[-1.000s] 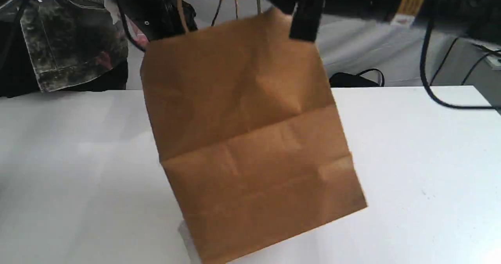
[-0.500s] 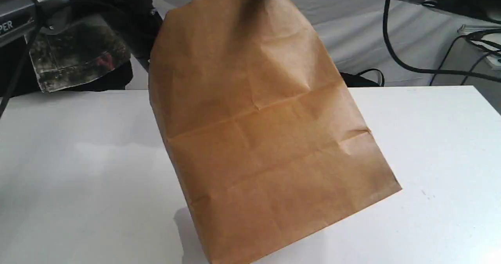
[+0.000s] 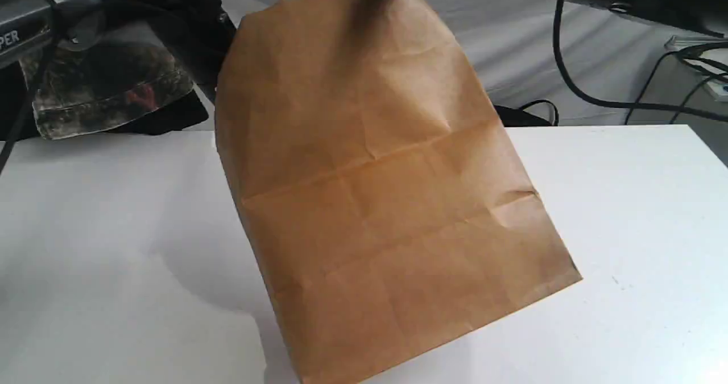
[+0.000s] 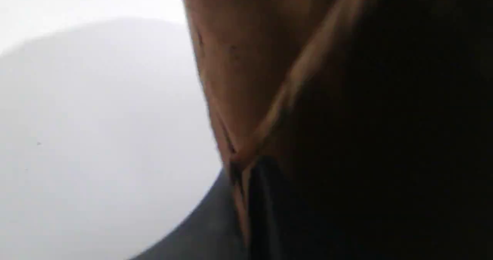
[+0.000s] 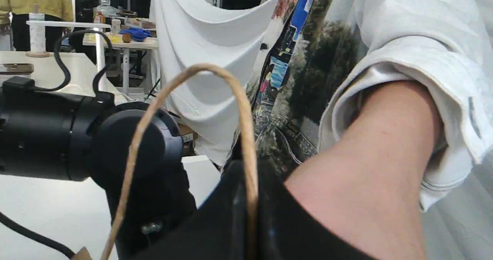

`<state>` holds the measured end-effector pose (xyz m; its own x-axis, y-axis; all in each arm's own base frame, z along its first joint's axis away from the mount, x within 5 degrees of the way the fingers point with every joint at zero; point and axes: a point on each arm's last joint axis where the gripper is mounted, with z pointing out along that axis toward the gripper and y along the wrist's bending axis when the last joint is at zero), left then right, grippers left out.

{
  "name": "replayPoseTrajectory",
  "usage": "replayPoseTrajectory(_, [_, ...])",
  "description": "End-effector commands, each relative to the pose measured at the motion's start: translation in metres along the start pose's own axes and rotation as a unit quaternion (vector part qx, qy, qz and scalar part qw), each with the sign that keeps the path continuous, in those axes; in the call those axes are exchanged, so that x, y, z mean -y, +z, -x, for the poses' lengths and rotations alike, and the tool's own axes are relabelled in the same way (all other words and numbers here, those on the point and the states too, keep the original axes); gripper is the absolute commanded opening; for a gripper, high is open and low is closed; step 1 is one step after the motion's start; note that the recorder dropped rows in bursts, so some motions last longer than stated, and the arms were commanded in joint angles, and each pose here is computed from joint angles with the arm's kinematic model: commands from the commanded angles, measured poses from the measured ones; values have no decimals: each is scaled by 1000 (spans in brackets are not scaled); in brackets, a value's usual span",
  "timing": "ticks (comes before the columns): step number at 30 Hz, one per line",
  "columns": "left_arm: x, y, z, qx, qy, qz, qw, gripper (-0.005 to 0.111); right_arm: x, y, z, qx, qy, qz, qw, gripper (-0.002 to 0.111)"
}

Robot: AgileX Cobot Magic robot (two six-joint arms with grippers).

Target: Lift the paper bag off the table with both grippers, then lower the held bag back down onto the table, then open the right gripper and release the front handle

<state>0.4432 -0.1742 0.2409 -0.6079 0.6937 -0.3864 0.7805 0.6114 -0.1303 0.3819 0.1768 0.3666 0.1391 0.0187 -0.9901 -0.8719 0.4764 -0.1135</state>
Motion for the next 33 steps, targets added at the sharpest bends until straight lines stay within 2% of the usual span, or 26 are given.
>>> replayPoseTrajectory(1, [1,1,-1,-6,15,4,1000,0,-1,0,7,9,-6,0,1000,0])
replayPoseTrajectory(6, [0,1,-2,-11,31,10,999,0,-4,0,3,-11,-24,17,999,0])
replayPoseTrajectory(9, [-5,-5,-1,-19,45,39,998,0,-11,0,0,-26,-43,55,997,0])
replayPoseTrajectory(11, [-9,-13,2,-22,46,71,996,0,-15,-1,-1,-30,-49,79,995,0])
replayPoseTrajectory(14, [-20,-32,16,25,21,148,989,0,-23,-4,-1,-39,-53,119,991,0])
replayPoseTrajectory(16, [-20,-44,23,48,17,165,985,0,-29,-7,-6,-51,-48,143,987,0])
replayPoseTrajectory(20, [-17,-67,36,92,23,176,980,0,-41,-17,-19,-71,-43,153,985,0])
replayPoseTrajectory(23, [-13,-75,42,116,23,167,979,0,-50,-26,-33,-81,-42,155,984,0])
replayPoseTrajectory(29, [-11,-75,42,117,30,162,979,0,-61,-38,-60,-66,-31,137,988,0])
replayPoseTrajectory(33, [-11,-75,42,117,30,162,979,0,-62,-39,-63,-64,-29,129,989,0])
